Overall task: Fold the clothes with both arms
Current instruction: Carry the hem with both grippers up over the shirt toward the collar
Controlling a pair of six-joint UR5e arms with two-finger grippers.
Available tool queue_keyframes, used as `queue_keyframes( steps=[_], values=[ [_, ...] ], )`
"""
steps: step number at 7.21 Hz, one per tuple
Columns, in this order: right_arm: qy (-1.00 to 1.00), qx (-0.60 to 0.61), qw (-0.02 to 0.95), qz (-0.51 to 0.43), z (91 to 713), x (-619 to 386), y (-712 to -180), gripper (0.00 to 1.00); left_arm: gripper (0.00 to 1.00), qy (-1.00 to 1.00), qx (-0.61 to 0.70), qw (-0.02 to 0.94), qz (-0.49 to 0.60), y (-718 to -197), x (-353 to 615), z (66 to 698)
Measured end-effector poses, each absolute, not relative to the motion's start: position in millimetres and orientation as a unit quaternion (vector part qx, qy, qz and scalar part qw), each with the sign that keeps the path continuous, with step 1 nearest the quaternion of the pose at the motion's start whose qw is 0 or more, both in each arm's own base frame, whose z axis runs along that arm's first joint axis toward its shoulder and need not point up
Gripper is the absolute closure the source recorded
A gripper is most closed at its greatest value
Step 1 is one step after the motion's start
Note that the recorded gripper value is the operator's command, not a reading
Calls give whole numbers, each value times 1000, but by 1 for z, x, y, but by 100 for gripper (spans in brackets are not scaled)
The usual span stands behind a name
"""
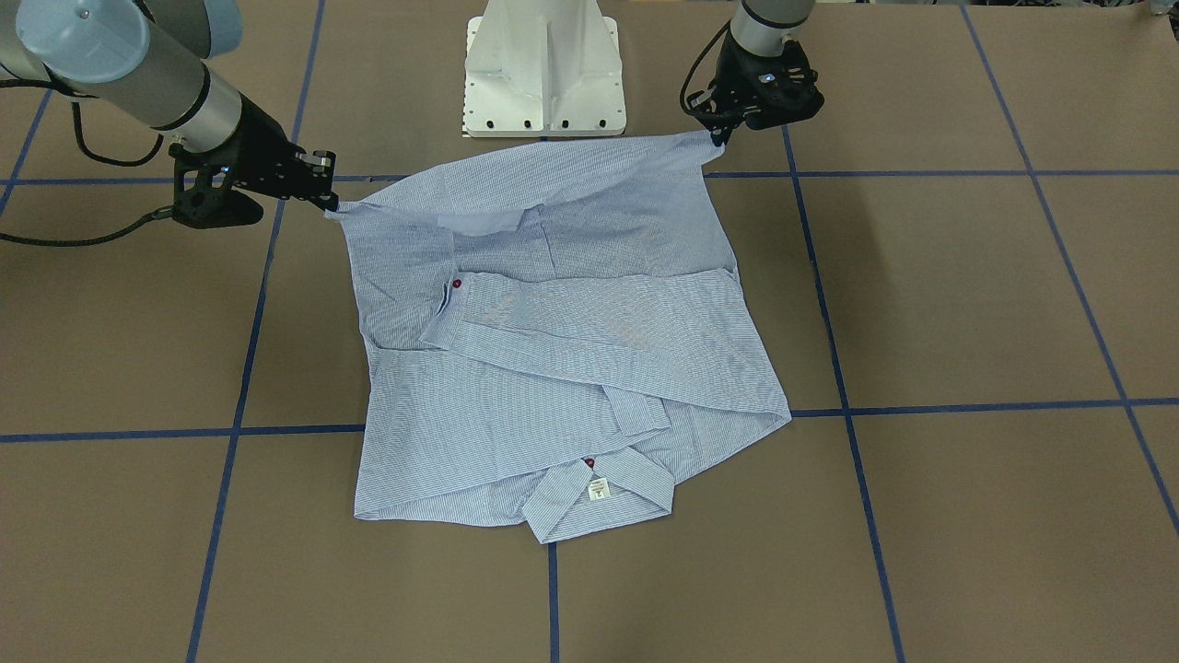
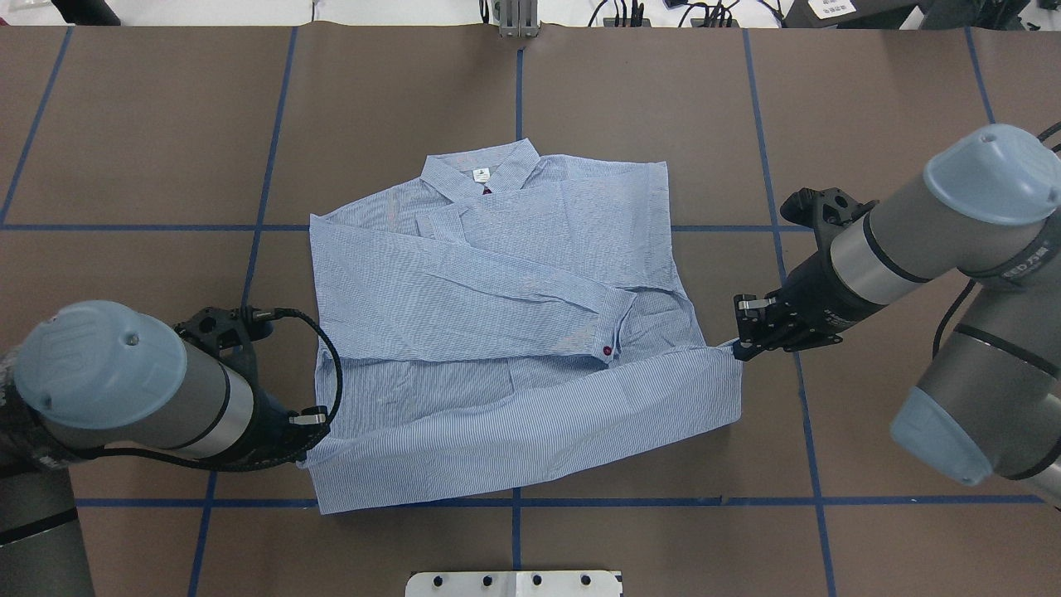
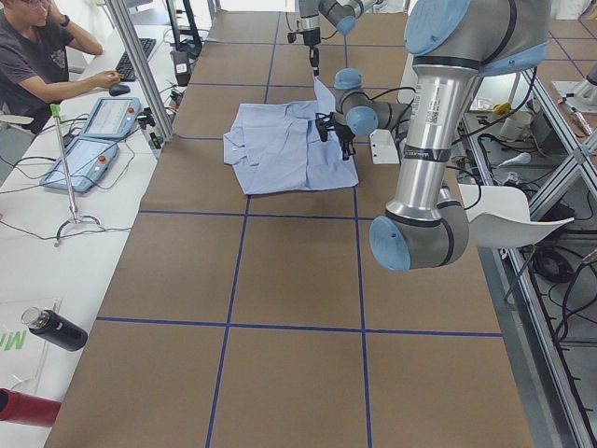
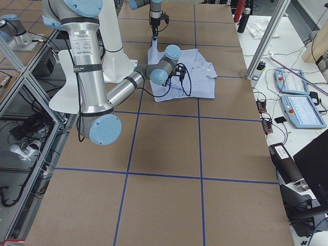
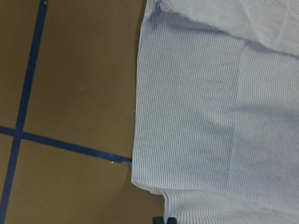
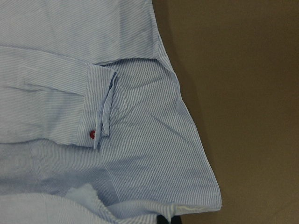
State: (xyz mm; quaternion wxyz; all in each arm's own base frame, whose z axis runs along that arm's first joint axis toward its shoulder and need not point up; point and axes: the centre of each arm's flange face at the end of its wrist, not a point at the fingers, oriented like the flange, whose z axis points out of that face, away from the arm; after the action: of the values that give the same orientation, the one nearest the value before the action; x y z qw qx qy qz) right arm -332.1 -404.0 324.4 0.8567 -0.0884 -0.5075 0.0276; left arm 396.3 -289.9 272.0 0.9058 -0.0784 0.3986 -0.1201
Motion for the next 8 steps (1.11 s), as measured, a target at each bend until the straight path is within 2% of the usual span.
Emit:
queue_keyframes(
  steps=[4, 8],
  values=[
    [-519, -56, 852, 49, 284, -351, -468, 100, 100, 393, -52, 906, -148, -367, 400, 272],
    [-517, -32, 852, 78, 261, -357, -537, 100, 100, 380, -1, 916, -129, -450, 365, 283]
  ],
)
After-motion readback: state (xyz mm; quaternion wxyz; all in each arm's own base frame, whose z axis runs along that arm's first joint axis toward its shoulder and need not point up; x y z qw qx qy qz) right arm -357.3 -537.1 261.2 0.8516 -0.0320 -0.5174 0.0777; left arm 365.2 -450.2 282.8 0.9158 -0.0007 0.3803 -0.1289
